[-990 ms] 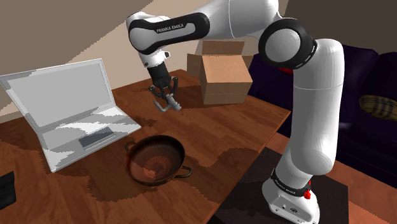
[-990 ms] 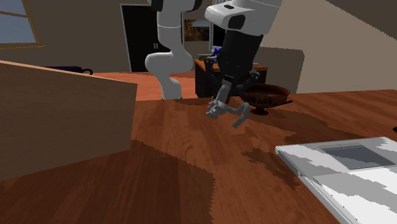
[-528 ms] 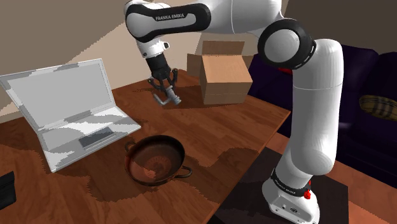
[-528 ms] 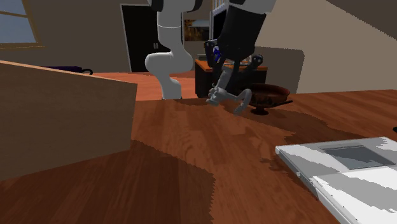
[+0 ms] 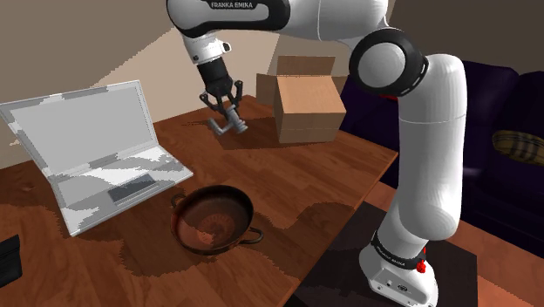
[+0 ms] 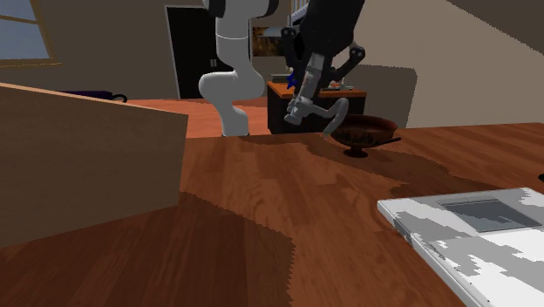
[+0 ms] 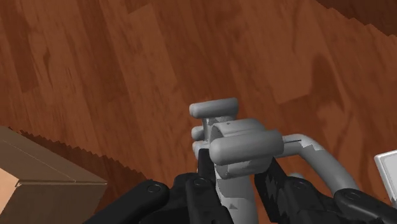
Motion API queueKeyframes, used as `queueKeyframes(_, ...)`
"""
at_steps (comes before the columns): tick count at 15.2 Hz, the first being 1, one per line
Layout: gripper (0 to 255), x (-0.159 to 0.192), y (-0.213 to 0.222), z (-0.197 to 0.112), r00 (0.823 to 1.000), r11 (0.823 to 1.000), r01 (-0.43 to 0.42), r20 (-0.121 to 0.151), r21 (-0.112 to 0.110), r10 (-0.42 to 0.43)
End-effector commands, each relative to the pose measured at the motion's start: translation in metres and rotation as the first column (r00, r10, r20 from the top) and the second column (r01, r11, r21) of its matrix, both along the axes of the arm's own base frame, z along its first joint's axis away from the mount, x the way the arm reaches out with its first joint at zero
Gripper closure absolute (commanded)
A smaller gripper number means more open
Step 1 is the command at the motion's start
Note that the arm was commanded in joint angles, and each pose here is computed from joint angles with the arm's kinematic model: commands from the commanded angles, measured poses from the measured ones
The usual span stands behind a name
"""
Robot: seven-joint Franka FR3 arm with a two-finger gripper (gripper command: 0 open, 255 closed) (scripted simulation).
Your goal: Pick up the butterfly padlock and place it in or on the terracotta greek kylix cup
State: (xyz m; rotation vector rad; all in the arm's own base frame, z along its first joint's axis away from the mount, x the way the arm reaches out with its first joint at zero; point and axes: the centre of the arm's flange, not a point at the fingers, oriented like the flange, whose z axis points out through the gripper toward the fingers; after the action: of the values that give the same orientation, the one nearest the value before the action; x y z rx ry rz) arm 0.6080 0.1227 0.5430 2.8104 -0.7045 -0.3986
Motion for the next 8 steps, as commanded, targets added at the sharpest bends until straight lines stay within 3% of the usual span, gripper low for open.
queueKeyframes(1,255,-0.01,0.009,0.006,1.0,1.0,0.0,0.0,0.0,0.0)
queueKeyframes(8,255,-0.07,0.079,0.013,1.0,1.0,0.0,0.0,0.0,0.0)
